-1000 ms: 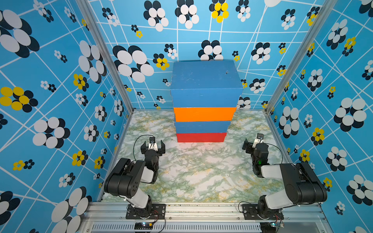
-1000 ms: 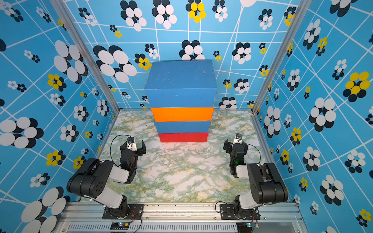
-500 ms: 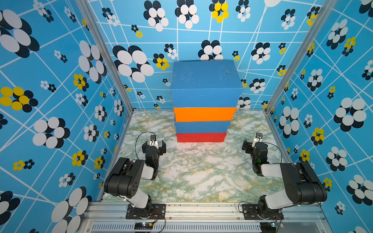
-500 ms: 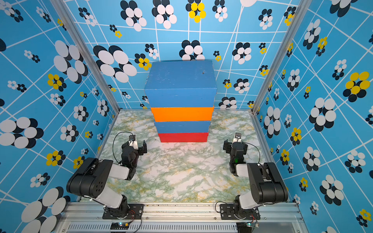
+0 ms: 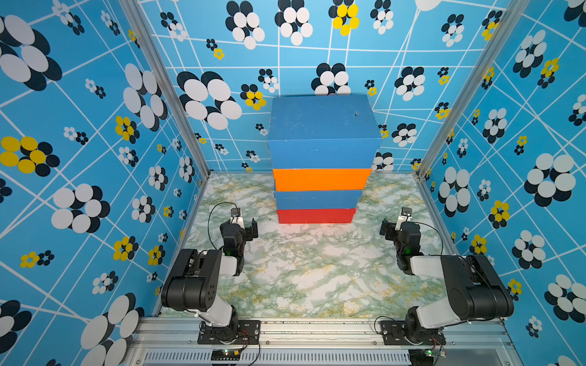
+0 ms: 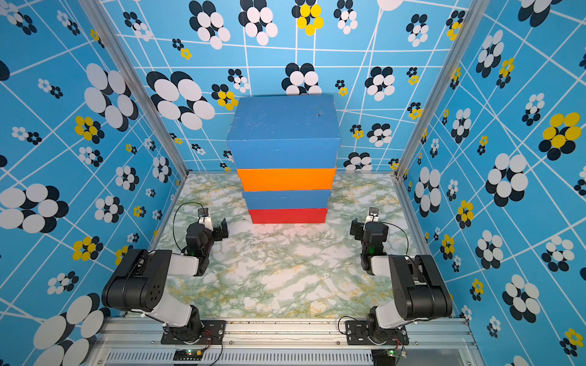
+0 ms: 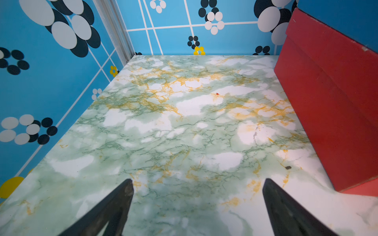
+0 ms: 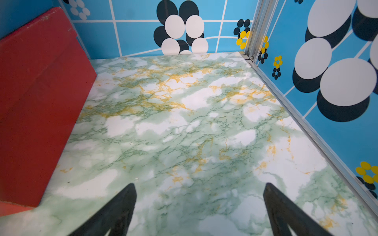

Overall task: Stack the shoeboxes
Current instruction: Reset both arms

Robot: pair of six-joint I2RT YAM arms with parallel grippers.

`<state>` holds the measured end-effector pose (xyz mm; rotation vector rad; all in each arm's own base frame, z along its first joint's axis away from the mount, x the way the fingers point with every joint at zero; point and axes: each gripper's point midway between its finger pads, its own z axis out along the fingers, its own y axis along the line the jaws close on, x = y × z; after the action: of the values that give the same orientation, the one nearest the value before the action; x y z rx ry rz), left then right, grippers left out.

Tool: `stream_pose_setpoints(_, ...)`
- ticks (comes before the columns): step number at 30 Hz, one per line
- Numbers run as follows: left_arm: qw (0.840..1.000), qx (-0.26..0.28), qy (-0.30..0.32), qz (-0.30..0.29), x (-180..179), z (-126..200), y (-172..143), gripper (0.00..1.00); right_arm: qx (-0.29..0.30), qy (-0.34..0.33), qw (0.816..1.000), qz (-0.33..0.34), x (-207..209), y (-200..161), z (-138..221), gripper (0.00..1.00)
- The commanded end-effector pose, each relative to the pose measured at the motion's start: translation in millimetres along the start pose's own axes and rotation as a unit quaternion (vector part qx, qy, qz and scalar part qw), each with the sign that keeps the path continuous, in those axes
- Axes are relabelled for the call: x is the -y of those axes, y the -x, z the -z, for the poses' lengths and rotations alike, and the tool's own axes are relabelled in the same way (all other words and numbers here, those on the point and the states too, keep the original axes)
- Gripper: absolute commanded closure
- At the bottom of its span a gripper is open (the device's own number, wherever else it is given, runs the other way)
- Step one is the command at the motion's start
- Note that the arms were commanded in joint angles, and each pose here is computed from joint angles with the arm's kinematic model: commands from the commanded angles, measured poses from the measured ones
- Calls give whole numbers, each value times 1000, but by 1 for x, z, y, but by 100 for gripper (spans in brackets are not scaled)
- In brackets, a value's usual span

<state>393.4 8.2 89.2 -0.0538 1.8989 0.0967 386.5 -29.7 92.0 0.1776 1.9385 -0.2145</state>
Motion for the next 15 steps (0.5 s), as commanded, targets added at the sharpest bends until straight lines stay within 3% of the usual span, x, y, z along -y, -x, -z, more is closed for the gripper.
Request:
stream_pose_setpoints(1, 1000, 10, -11, 8, 3, 0, 10, 0, -1, 4, 1000, -3, -1, 3, -3, 1)
stream_pose_setpoints(15, 1000, 12, -11, -1, 7, 0, 10, 1, -1, 4, 1000, -4, -1, 3, -3, 1)
